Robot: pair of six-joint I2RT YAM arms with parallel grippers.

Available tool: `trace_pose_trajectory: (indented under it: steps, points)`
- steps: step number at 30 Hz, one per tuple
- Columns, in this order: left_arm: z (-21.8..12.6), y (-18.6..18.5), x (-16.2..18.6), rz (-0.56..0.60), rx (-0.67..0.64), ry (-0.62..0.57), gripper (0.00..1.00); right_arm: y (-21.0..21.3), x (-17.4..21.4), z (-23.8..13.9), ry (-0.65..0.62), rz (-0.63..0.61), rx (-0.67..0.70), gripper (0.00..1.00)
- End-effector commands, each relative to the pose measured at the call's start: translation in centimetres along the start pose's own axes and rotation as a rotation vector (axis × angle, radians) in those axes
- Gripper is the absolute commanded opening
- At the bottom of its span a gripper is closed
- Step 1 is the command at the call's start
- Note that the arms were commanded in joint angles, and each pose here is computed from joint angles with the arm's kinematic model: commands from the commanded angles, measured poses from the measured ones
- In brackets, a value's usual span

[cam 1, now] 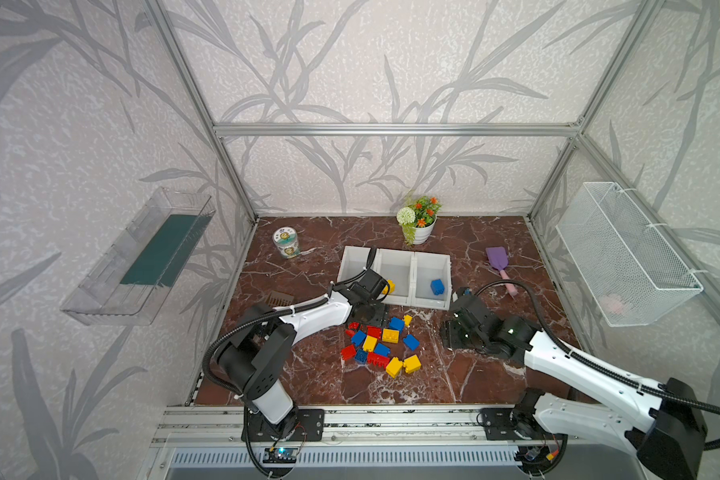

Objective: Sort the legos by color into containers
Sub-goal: 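Return the left gripper to the pile and grasp a red brick, then carry the red brick with the left gripper into the compartment nearest it and release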

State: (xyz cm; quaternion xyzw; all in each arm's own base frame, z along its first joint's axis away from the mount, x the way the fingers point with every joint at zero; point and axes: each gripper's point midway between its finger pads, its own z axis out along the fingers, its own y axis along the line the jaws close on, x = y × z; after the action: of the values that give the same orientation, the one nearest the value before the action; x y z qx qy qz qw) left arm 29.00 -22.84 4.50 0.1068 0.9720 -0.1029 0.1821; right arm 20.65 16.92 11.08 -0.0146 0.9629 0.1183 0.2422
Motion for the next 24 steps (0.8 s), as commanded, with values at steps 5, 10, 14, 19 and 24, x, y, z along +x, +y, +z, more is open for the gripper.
trace_pose_trajectory:
  steps: [5,10,14,19,24]
  points:
    - [0.4,-1.2,-0.2,0.003,0.005,0.028,0.81,-0.5,0.5,-0.4,0.001,0.023,0.006,0.7]
    - [1.1,-1.2,0.3,0.014,-0.014,0.057,0.81,-0.9,0.8,-0.3,0.0,0.036,0.011,0.7]
    - [1.8,-1.0,0.7,0.03,-0.038,0.075,0.81,-1.1,1.1,-0.2,0.0,0.049,0.013,0.7]
    - [2.2,-0.7,1.3,0.046,-0.067,0.094,0.78,-1.5,1.3,-0.1,-0.008,0.053,0.022,0.7]
    - [2.2,-0.4,2.2,0.088,-0.093,0.113,0.69,-1.5,1.2,0.0,-0.018,0.07,0.015,0.7]
